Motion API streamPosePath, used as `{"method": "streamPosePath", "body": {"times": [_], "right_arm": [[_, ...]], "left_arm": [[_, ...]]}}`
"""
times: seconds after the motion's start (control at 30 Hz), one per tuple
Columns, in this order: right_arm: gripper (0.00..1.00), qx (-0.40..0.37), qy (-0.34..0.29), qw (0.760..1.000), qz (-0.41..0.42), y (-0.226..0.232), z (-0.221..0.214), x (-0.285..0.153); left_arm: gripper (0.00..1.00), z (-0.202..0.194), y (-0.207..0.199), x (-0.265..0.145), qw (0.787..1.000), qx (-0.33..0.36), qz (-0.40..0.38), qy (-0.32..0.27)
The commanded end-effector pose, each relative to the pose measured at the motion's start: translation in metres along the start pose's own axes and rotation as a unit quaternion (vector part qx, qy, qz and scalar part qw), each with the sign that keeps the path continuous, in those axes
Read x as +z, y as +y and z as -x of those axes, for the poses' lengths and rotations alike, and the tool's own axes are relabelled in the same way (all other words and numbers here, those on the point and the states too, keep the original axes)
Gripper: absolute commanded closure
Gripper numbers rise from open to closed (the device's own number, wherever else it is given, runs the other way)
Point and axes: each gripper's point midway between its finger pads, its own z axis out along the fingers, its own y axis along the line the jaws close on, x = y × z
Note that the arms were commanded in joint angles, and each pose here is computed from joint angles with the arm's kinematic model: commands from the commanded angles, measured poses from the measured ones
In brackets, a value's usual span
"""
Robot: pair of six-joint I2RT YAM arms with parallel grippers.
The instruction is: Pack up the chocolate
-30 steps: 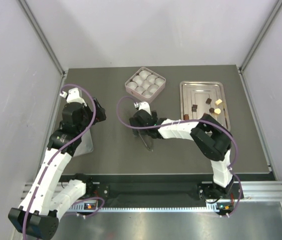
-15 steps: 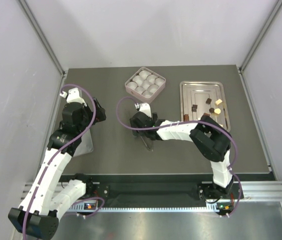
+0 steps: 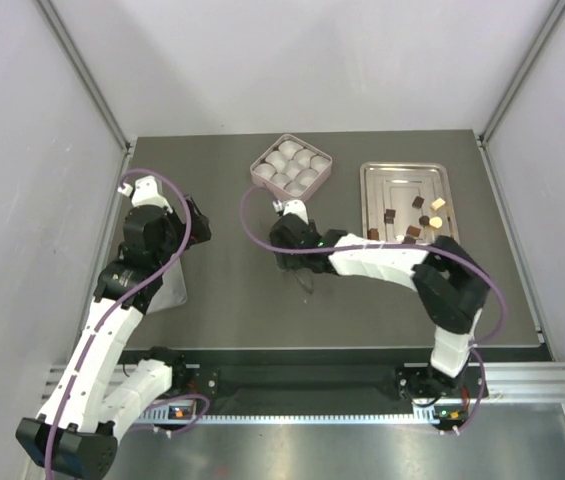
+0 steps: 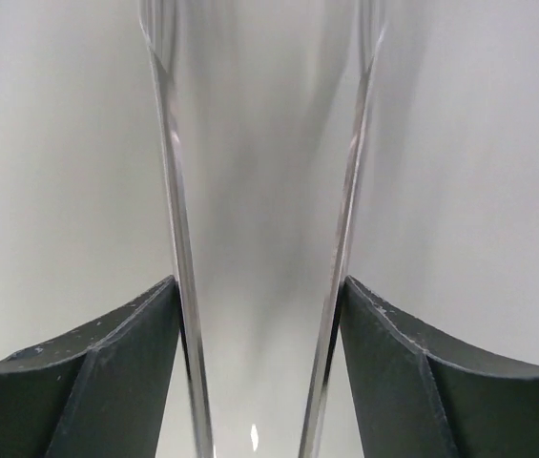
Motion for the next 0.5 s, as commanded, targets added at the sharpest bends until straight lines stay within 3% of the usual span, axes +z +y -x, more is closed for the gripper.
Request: {"method": "streamPosePath", "body": {"times": [0.0, 0.17, 0.47], "right_arm": [[0.36, -0.003, -0.036, 0.998, 0.046, -0.009, 0.056, -0.063], [0.39, -0.019, -0.033, 0.998, 0.054, -0.036, 0.078, -0.106], [0.39, -0.014, -0.042, 0.997, 0.062, -0.055, 0.091, -0.132]], "left_arm": [[0.01, 0.007, 0.000, -0.003, 1.000, 0.007, 0.000, -0.015], [0.01, 0.005, -0.001, -0.003, 1.000, 0.007, -0.004, -0.012], [0.01, -0.001, -0.005, 0.001, 1.000, 0.011, -0.017, 0.001]]}}
